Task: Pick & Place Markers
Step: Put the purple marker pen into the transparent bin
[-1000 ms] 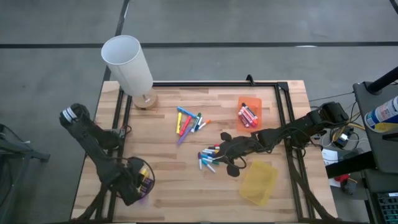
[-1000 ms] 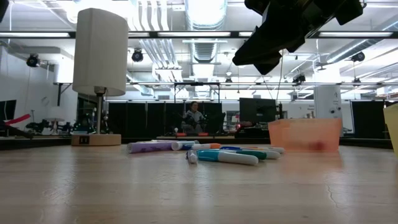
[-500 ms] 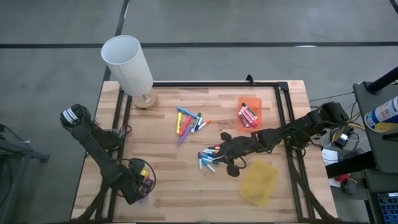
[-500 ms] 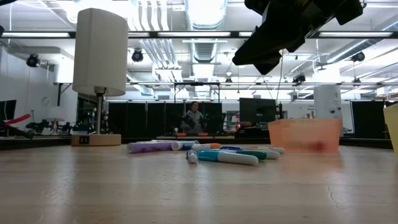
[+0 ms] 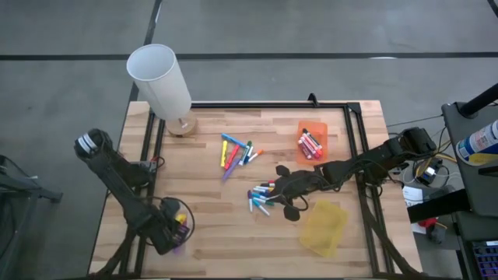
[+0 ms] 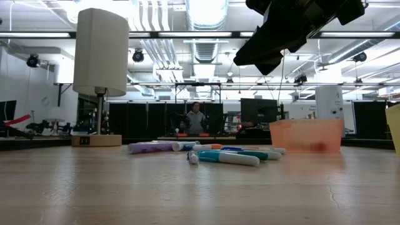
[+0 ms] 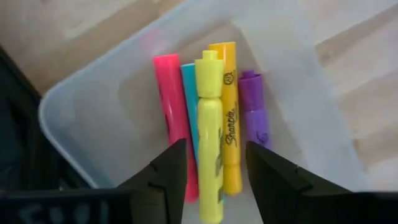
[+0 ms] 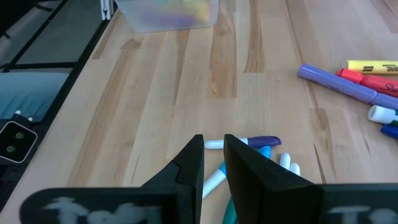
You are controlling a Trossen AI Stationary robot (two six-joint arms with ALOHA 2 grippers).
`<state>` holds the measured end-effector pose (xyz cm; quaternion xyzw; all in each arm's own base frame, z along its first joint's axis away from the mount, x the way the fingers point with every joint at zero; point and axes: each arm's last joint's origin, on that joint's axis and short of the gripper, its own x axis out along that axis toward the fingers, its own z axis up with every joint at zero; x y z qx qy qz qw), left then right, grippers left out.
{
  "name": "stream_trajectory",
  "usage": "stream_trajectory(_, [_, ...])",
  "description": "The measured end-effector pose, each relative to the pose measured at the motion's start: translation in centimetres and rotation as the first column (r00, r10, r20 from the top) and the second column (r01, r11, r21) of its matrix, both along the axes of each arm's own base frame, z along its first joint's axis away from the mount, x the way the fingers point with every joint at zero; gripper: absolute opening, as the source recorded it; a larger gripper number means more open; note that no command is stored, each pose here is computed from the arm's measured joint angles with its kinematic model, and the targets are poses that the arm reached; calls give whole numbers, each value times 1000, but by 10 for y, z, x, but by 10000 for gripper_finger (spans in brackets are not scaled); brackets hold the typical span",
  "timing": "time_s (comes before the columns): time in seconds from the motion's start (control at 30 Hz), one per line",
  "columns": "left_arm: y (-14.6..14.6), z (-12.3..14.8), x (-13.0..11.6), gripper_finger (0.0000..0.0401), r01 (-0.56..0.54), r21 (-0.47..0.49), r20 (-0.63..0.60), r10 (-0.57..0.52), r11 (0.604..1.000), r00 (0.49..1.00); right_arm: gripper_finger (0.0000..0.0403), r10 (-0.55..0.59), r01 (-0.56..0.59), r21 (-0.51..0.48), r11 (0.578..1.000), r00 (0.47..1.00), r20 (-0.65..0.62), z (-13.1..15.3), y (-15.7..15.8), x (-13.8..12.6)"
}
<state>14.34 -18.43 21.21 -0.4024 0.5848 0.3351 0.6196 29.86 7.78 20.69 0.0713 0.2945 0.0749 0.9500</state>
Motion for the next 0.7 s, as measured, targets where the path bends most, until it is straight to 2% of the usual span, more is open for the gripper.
stream_trajectory(0.2, [13,32,2,155,5,48,124,-11,999,992,57,0,0,0,1000,1000,0,0,0,0])
stream_trajectory(0.4, [31,50,9,156,-20,104,287,-11,994,958,57,0,0,0,1000,1000,0,0,0,0])
stream_trajectory(0.5, [45,55,17,156,-34,144,331,-16,989,944,57,0,0,0,1000,1000,0,0,0,0])
stream_trajectory(0.7, [71,60,48,156,40,200,387,-117,979,915,57,-1,1,0,1000,1000,0,0,0,0])
